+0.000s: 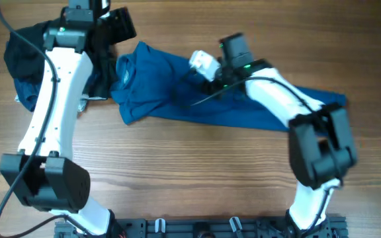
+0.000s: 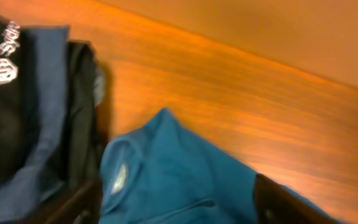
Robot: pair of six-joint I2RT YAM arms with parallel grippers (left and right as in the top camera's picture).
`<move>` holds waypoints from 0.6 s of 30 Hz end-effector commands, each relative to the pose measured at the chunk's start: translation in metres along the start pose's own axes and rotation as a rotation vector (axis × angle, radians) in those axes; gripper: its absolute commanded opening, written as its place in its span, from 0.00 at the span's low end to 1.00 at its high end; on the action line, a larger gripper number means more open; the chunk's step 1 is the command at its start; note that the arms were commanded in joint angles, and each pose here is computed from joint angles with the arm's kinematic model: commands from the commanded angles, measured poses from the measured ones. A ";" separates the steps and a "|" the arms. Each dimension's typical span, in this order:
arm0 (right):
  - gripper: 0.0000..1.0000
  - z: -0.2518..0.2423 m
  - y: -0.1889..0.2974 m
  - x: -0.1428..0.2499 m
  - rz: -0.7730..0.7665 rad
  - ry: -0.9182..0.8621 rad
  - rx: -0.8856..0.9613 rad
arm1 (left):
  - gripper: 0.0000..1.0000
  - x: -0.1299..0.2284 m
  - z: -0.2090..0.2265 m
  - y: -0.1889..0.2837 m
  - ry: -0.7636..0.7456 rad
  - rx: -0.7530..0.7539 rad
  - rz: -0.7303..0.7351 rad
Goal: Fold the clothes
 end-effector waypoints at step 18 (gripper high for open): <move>0.65 0.086 0.002 -0.041 0.148 -0.069 -0.185 | 0.95 -0.004 0.040 -0.002 0.062 -0.104 0.045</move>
Point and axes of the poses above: each gripper's point midway between its finger pads, its own y axis back along the fingers, its own z axis along the line the jaws close on, x = y × z, the point moved 8 cm from there along y, back along the fingers, and after that the axes turned 9 degrees about y, right-handed, at the moved point
